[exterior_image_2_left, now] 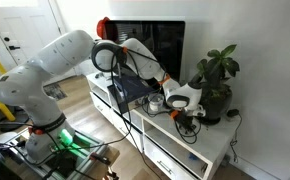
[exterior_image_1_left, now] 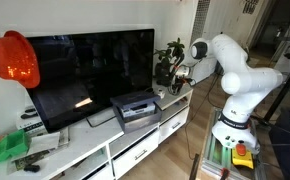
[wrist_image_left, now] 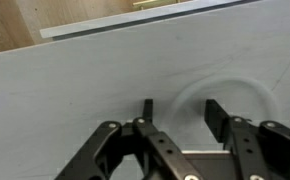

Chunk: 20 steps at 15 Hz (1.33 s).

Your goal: Pour the sunglasses from the cup and put them back into the cup then close the cup with the cup lid

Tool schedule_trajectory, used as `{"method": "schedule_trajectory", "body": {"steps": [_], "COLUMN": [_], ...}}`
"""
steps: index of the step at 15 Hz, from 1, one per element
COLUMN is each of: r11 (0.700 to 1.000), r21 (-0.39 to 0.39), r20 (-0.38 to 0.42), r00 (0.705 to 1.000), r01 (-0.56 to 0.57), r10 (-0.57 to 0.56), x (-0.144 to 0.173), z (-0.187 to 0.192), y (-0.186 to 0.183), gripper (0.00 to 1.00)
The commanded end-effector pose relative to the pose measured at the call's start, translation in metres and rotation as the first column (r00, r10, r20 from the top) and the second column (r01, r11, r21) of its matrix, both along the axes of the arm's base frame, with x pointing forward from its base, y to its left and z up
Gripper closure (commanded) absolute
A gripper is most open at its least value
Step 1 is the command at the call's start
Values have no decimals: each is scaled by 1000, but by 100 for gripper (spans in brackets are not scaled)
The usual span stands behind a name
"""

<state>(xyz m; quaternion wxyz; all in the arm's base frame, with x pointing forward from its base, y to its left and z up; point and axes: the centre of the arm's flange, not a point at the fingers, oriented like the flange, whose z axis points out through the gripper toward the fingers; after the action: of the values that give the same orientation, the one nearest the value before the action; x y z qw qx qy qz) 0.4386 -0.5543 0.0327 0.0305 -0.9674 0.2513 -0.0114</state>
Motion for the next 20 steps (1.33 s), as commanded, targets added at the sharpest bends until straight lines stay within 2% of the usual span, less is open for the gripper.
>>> {"method": "schedule_trajectory", "body": {"steps": [1, 4, 5, 9, 14, 17, 20], "r11": [999, 998, 998, 998, 992, 972, 934], "r21": [31, 49, 51, 61, 11, 22, 37], "r20": [-14, -32, -39, -47, -60, -43, 4], "r00": [999, 998, 998, 999, 991, 971, 935], "r01": [38, 48, 45, 5, -122, -233, -354], "r10": [-37, -47, -44, -2, 122, 233, 354], "x": [9, 6, 6, 5, -10, -19, -22], "z": [-6, 8, 13, 39, 111, 155, 193], "y": [-16, -14, -12, -1, 8, 20, 45], "gripper": [74, 95, 99, 99, 99, 99, 99]}}
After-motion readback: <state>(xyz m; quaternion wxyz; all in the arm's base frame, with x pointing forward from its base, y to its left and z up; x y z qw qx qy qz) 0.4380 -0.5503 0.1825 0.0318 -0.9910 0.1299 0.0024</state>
